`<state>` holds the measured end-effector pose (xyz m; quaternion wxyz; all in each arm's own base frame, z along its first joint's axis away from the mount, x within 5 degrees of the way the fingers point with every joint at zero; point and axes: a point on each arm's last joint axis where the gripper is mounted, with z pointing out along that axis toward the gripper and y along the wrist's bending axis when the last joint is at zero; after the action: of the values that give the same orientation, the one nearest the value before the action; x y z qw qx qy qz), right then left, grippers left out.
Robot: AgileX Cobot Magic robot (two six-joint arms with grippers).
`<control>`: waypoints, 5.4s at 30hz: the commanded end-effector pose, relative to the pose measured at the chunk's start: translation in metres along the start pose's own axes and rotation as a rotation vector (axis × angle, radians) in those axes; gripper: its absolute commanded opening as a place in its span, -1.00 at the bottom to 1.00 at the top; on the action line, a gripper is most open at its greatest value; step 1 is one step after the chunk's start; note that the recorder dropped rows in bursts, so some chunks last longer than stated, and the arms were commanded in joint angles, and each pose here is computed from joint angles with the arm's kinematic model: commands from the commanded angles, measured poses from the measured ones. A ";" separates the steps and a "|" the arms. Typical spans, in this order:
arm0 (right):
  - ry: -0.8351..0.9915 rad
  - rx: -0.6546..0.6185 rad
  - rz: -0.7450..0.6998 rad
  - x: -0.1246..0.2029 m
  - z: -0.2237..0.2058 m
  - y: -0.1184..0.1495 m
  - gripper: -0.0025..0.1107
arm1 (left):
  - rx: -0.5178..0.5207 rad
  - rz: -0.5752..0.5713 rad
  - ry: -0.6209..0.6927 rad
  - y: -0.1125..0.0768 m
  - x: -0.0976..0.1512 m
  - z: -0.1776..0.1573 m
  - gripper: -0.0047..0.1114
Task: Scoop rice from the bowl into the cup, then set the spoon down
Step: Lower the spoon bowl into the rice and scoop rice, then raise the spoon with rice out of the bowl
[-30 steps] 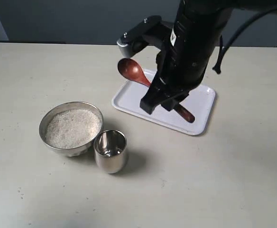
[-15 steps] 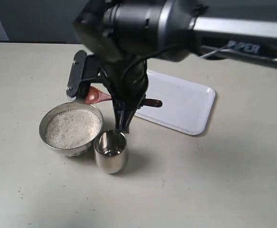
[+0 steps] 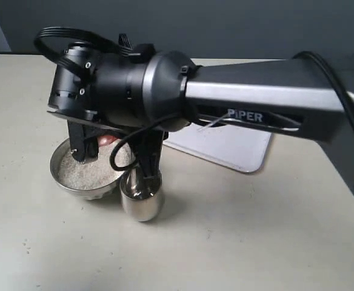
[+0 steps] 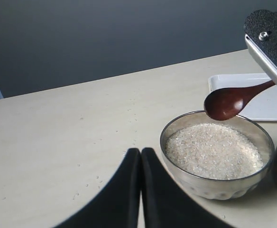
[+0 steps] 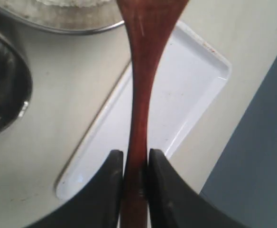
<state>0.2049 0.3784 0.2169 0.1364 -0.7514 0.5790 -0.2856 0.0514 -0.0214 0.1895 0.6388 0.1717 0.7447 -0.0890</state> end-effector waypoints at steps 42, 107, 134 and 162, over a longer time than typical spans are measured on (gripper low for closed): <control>-0.037 0.233 -0.206 -0.040 0.029 0.005 -0.97 | -0.003 0.000 -0.021 0.000 -0.002 -0.001 -0.91; -0.130 0.028 -0.302 -0.031 0.034 0.007 -0.97 | -0.003 0.000 -0.021 0.000 -0.002 -0.001 -0.91; -0.127 -0.113 -0.182 0.000 0.036 -0.010 -0.97 | -0.002 -0.002 -0.021 0.000 -0.002 -0.001 -0.91; -0.104 -0.165 -0.141 0.024 0.003 -0.017 -0.97 | -0.002 -0.002 -0.021 0.000 -0.002 -0.001 -0.91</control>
<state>0.2241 0.3652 0.2169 0.0782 -0.8177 0.5316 -0.2068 0.0514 -0.0214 0.1895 0.6388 0.1717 0.7447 -0.0890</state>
